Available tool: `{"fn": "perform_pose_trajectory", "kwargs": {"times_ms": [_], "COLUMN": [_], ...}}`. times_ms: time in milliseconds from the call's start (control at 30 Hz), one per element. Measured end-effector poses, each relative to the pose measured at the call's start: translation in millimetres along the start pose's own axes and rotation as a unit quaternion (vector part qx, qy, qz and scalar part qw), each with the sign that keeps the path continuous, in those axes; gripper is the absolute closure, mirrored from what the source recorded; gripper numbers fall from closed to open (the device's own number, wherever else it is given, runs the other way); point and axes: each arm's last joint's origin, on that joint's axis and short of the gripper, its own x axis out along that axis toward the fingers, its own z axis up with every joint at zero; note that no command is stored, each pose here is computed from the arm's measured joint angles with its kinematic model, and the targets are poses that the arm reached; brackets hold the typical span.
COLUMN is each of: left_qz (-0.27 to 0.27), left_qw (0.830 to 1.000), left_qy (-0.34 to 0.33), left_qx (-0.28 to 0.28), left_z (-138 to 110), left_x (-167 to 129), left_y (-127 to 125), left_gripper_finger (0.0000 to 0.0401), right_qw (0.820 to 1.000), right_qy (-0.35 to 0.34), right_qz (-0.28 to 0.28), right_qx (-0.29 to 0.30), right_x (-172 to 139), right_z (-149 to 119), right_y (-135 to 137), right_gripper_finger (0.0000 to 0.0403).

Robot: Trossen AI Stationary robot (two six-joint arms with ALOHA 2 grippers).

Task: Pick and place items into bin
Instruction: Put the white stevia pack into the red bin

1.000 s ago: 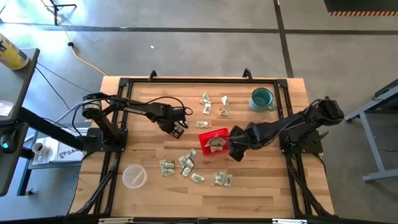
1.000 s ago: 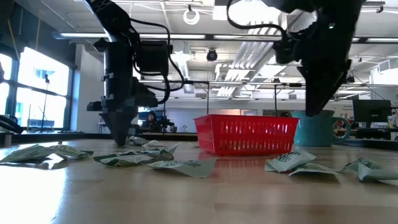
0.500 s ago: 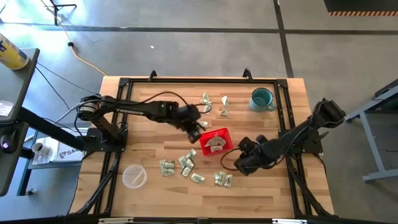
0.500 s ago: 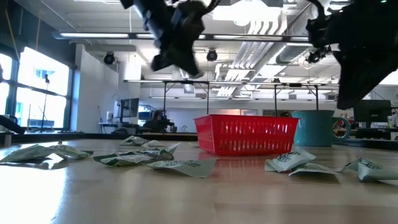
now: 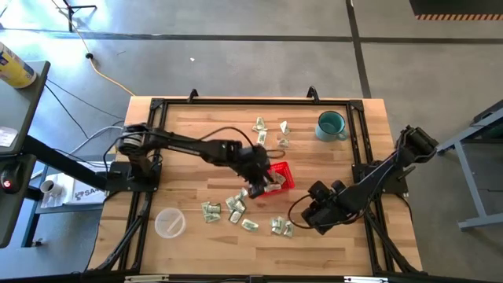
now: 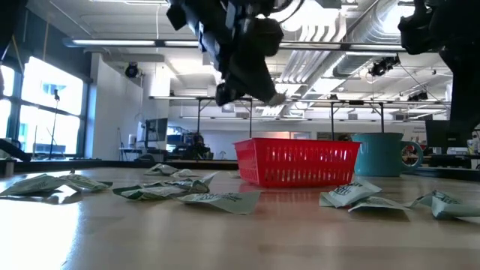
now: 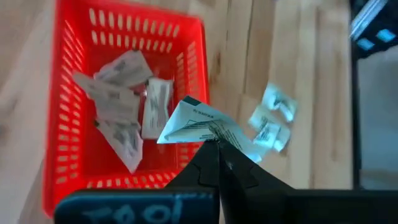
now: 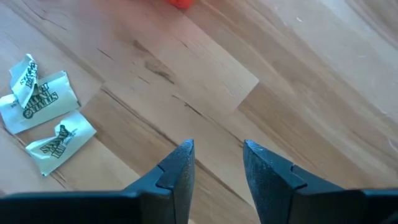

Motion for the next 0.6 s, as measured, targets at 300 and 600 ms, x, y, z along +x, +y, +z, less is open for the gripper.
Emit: {"fn": "perform_pose_trajectory", "kwargs": {"times_ms": [300,600], "left_qz": [0.118,0.051], "left_qw": [0.992,0.998], "left_qy": [-0.035,-0.027], "left_qx": [0.006,0.019], "left_z": [-1,6], "left_x": [18,14], "left_y": [13,4], "left_gripper_finger": [0.0305,0.0194], "right_qw": [1.000,1.000], "right_qy": [-0.002,-0.005], "right_qz": [-0.003,-0.005], "right_qx": [0.001,0.002], "right_x": [1,2], "right_z": [4,7], "right_y": [0,-1], "right_gripper_finger": [0.0274,0.0274]}}
